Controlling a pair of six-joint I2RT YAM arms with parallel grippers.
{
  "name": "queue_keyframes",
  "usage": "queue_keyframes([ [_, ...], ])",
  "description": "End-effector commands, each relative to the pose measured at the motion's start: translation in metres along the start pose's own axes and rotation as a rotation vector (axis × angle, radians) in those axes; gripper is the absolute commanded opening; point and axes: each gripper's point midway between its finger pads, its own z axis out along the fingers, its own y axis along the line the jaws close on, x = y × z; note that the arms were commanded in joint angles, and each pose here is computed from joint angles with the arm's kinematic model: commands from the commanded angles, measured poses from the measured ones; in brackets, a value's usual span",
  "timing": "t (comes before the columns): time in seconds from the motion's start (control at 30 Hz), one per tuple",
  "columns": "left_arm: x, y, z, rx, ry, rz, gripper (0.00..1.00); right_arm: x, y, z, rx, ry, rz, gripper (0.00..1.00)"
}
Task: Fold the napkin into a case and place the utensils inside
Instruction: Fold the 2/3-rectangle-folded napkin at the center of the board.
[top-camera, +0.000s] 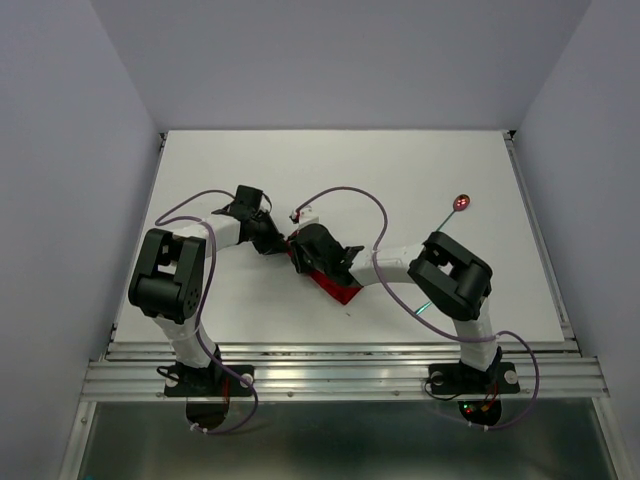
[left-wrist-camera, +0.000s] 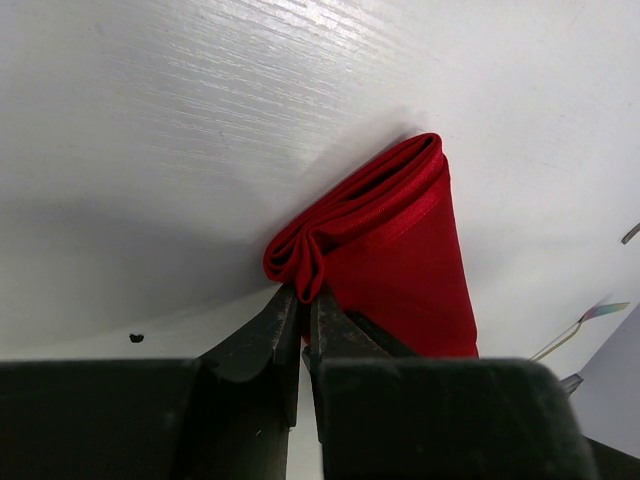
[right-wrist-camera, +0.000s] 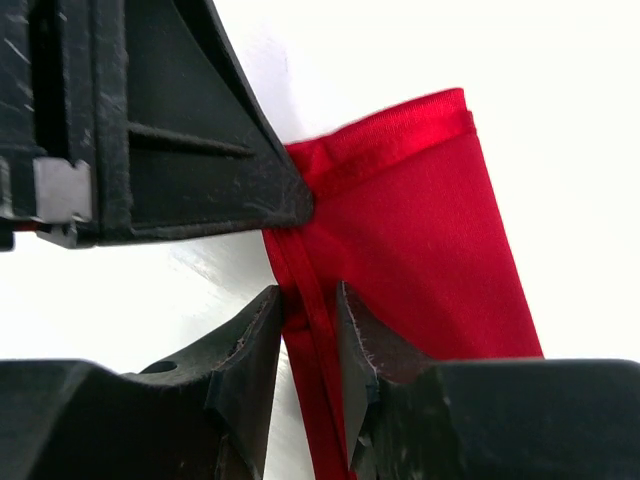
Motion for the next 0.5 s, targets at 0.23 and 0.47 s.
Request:
queue_keyframes([
  [0.23, 0.01, -0.009, -0.012, 0.042, 0.027, 0.009, 0.0, -0.049, 0.019, -0.004, -0.036, -0.132, -0.015, 0.34],
  [0.47, 0.011, -0.009, -0.014, 0.049, 0.026, 0.014, 0.0, -0.042, 0.017, 0.004, -0.023, -0.112, -0.011, 0.31],
])
